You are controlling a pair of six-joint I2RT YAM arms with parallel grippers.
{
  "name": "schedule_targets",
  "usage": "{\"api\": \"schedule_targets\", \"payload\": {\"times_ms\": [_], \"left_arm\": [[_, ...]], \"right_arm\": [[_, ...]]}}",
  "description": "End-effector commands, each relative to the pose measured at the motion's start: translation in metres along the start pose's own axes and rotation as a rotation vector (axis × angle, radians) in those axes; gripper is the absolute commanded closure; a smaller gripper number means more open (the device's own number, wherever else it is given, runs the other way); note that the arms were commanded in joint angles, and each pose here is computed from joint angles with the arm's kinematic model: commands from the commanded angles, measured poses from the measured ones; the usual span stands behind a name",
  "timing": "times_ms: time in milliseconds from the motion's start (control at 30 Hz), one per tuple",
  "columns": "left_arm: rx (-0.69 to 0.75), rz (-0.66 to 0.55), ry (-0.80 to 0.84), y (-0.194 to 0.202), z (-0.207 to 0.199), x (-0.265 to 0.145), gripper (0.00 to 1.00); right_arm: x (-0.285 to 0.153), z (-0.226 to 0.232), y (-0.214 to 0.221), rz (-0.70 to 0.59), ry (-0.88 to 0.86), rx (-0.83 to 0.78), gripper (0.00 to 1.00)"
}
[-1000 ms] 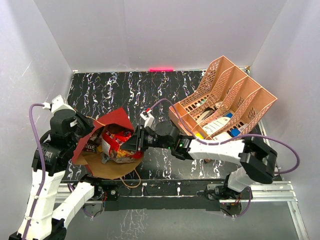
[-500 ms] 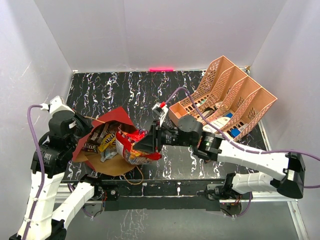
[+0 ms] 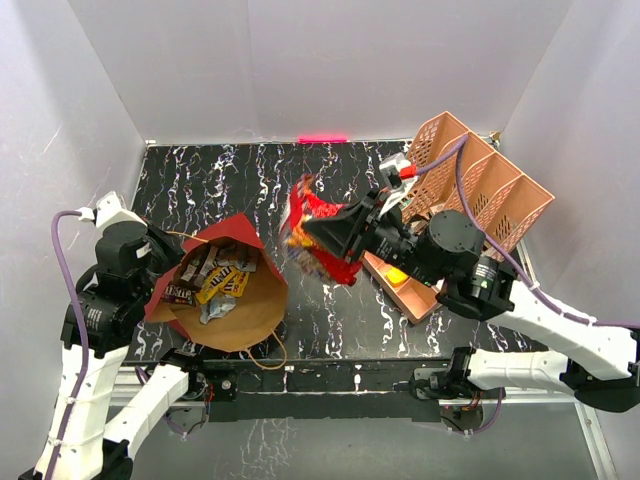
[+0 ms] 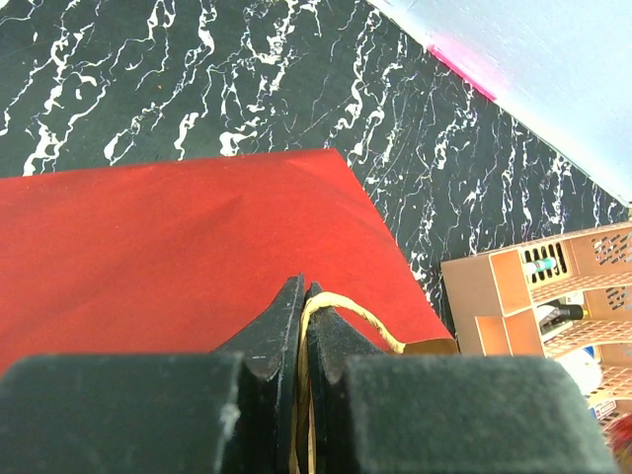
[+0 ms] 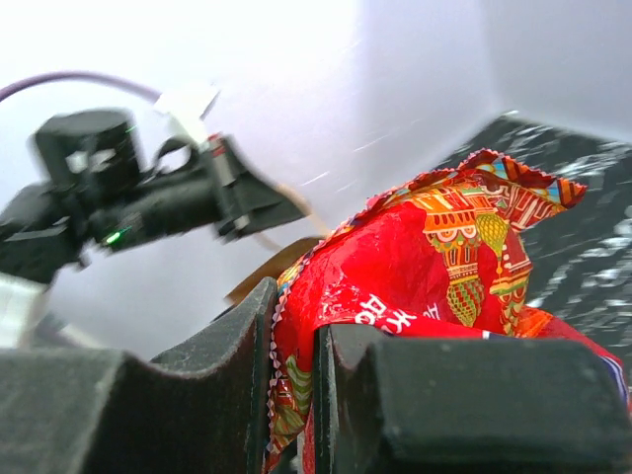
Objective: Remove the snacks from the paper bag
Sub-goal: Place the snack at the center of the board.
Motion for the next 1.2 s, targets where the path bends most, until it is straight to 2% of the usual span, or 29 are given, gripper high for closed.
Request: {"api": "schedule_targets", "payload": {"times_ms": [0, 67, 233, 567, 600, 667, 733, 867, 967, 1067, 1167], "left_arm": [[-0.001, -0.051, 0.009, -0.010, -0.002, -0.007, 1.00], [-0.003, -0.055, 0.013, -0.011, -0.003, -0.008, 1.00], [0.002, -0.056, 0.012, -0.014, -0.005, -0.009, 1.00], [-0.014, -0.024, 0.057, -0.013, -0.011, -0.013, 1.00], [-0.017, -0.015, 0.056, -0.011, -0.011, -0.013, 1.00], [-0.025, -0.004, 0.055, -0.009, -0.009, -0.013, 1.00], [-0.028, 0.001, 0.062, -0.008, -0.009, -0.013, 1.00], [-0.028, 0.004, 0.056, -0.006, -0.007, -0.013, 1.00], [-0.024, 0.002, 0.057, -0.006, -0.008, -0.013, 1.00], [-0.015, 0.003, 0.058, -0.008, -0.008, -0.014, 1.00], [-0.008, 0.000, 0.053, -0.008, -0.007, -0.015, 1.00]], "right_arm": [[0.012, -0.023, -0.057, -0.237, 0.280, -0.142, 0.93], [0.028, -0.038, -0.052, -0.208, 0.347, -0.221, 0.93], [0.080, -0.090, -0.039, -0.142, 0.326, -0.320, 0.93], [0.154, -0.247, -0.019, 0.017, 0.265, -0.483, 0.93], [0.166, -0.271, 0.001, 0.106, 0.277, -0.491, 0.93], [0.178, -0.298, 0.017, 0.224, 0.334, -0.557, 0.93], [0.185, -0.317, 0.031, 0.301, 0.398, -0.568, 0.93], [0.200, -0.321, 0.092, 0.399, 0.346, -0.529, 0.91], [0.202, -0.319, 0.158, 0.452, 0.305, -0.363, 0.86], [0.195, -0.324, 0.205, 0.548, 0.334, -0.181, 0.66], [0.187, -0.312, 0.216, 0.614, 0.279, -0.040, 0.51]]}}
Point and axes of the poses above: each gripper's point midway between its finger pads, its own x axis out along the fingers, its own z axis along the line the jaws close on, y = z × x, the point moved 8 cm from there along -x, back along the fingers, and after that the axes turned 10 degrees about -x, right-handed, at the moved point
